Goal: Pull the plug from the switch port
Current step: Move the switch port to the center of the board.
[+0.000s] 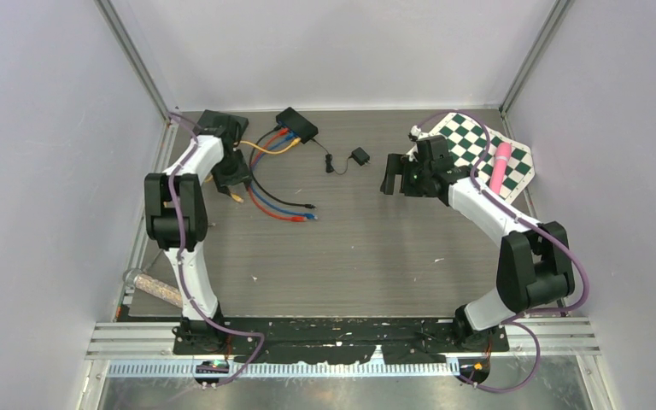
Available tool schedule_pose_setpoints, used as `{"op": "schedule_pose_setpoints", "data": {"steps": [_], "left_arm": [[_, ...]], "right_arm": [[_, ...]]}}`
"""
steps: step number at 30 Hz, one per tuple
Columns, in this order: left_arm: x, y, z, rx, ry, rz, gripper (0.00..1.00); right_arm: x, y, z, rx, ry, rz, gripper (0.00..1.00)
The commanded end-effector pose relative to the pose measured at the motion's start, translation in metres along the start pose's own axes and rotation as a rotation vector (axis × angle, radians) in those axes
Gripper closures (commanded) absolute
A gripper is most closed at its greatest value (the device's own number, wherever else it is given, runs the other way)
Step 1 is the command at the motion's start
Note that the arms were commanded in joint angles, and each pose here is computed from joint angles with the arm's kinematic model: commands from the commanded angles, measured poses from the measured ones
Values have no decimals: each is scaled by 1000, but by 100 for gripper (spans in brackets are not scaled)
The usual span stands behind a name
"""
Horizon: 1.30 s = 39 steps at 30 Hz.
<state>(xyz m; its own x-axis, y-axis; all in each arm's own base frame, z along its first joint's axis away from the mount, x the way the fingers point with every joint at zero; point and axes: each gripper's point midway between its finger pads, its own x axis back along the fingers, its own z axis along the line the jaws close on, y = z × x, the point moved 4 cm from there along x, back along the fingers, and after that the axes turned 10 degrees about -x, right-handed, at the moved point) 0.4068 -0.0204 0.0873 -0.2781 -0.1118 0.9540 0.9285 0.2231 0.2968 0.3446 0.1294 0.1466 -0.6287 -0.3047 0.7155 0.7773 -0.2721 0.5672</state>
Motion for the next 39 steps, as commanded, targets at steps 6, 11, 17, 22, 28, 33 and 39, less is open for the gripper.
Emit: {"op": "schedule_pose_setpoints", "data": {"steps": [6, 11, 17, 22, 28, 33, 39], "left_arm": [[11, -2, 5, -38, -6, 51, 56], [8, -17, 7, -42, -22, 51, 41], [8, -19, 7, -36, -22, 43, 36], [8, -18, 7, -34, -34, 6, 30], [7, -20, 7, -49, -43, -27, 34], [26, -21, 2, -66, -40, -126, 1], [48, -22, -34, -86, -141, -197, 0]], "right_arm": [[4, 17, 6, 16, 24, -42, 6], [5, 18, 1, 16, 13, -46, 6], [1, 16, 2, 5, 27, -27, 6], [3, 17, 0, 7, 23, -33, 6], [4, 16, -2, 10, 21, -34, 6], [5, 16, -5, 14, 10, -39, 6], [-1, 15, -4, -1, 23, -25, 6]]}}
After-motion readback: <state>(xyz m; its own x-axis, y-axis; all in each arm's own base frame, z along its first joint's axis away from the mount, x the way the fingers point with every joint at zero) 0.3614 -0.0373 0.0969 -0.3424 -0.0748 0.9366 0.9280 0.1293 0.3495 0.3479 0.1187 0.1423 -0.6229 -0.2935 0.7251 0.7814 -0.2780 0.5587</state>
